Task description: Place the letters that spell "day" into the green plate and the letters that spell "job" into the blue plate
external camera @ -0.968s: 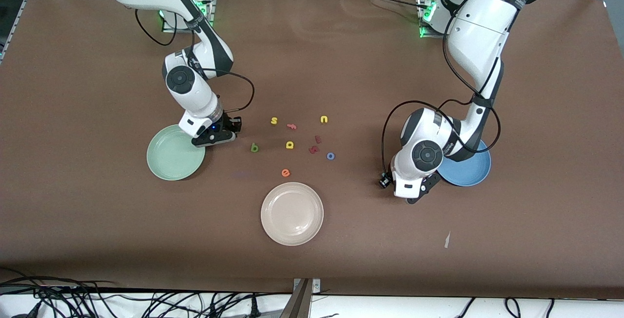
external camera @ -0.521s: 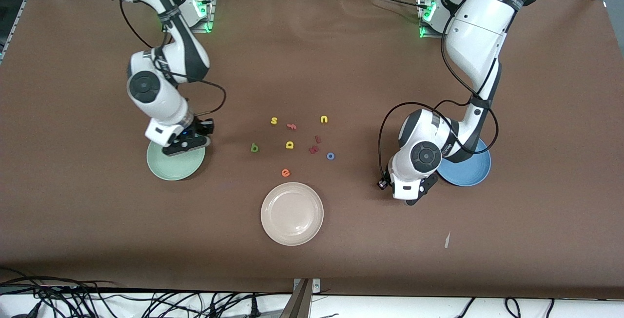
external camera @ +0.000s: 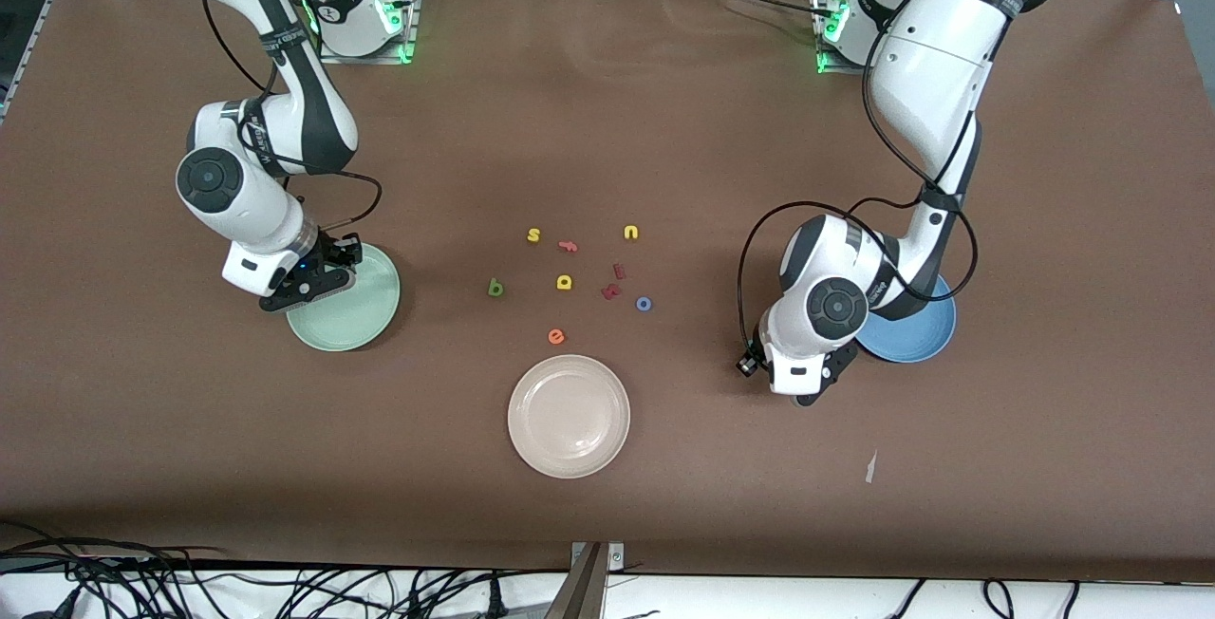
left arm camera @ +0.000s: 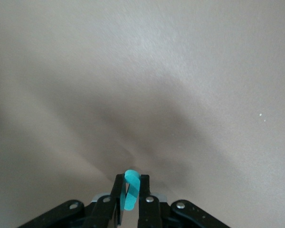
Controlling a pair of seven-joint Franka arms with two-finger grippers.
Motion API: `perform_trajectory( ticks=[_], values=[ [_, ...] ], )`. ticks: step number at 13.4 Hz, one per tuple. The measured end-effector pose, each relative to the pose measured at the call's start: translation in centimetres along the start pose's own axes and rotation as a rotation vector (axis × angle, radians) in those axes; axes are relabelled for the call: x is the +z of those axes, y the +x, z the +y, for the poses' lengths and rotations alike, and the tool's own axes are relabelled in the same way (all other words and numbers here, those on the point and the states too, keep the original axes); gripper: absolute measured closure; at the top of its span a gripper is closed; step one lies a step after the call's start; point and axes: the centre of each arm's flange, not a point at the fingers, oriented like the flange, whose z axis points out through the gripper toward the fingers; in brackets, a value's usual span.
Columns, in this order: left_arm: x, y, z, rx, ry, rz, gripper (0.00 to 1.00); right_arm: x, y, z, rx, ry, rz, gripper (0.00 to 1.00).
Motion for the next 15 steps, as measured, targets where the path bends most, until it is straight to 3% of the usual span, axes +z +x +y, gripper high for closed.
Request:
perform_trajectory(
  ticks=[2,8,10,12,13,15],
  values=[
    [-2.2,1.8,-1.4,0.05,0.041,-0.035,0.85,0.0,0.0,-0.1,0.002,0.002,0.001,0.21],
    [-6.7,9.7,-14.9,0.391,0.087,-0.141,0.85,-2.2,3.0,-6.7,0.14,0.042,0.056,0.19],
    [-6.1,12.5,-20.2,0.481,0.085,-0.179,0.85,-2.0,4.1,-10.3,0.225,0.065,0.054,0.19],
    [-4.6,14.2,-22.9,0.518,0.065,-0.159,0.85,-0.5,4.8,-13.4,0.333,0.074,0.032,0.19],
    [-3.6,14.0,-23.1,0.526,0.053,-0.136,0.8,0.1,5.2,-14.9,0.384,0.076,0.024,0.19],
    [-2.4,12.8,-22.6,0.543,0.043,-0.119,0.62,1.2,6.3,-18.2,0.474,0.078,0.015,0.19]
  ],
)
